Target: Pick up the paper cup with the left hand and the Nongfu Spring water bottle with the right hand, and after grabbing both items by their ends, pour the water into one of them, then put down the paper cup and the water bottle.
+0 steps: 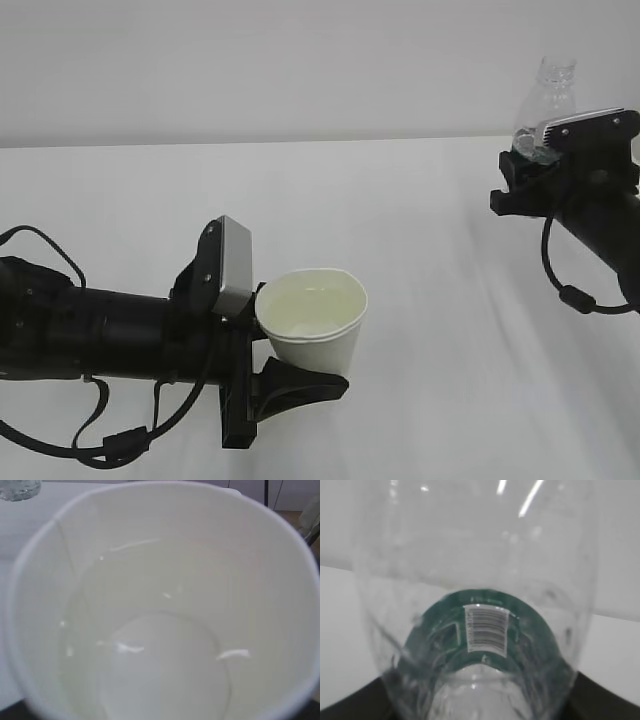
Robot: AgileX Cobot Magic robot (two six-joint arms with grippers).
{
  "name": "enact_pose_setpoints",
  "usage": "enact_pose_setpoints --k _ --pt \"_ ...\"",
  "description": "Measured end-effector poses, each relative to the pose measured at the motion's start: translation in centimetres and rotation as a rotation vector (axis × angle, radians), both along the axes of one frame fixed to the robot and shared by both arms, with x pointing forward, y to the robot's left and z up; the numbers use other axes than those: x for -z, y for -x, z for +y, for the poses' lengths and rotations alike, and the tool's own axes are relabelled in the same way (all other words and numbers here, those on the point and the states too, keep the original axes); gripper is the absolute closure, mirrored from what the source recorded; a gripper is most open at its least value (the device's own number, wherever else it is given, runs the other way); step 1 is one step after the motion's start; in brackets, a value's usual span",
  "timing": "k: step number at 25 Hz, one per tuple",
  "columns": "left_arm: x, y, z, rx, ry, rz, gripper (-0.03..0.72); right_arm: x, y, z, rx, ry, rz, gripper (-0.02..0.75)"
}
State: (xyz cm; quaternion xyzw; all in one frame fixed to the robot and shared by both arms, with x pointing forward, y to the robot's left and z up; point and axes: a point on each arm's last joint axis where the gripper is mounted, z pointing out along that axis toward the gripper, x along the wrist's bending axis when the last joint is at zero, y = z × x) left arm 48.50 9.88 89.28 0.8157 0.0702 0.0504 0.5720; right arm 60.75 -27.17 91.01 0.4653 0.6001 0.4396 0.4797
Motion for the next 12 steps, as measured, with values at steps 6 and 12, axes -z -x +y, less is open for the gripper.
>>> enact_pose_setpoints --k 6,12 --pt "-0.14 -0.12 -0.03 -0.015 0.017 0.003 0.253 0.47 -0.05 0.06 -0.005 -0.009 -0.005 0.329" --pt "-0.85 -0.32 -0.20 -0.039 0.101 0.007 0.253 0.46 -0.05 0.12 -0.011 -0.014 -0.012 0.329"
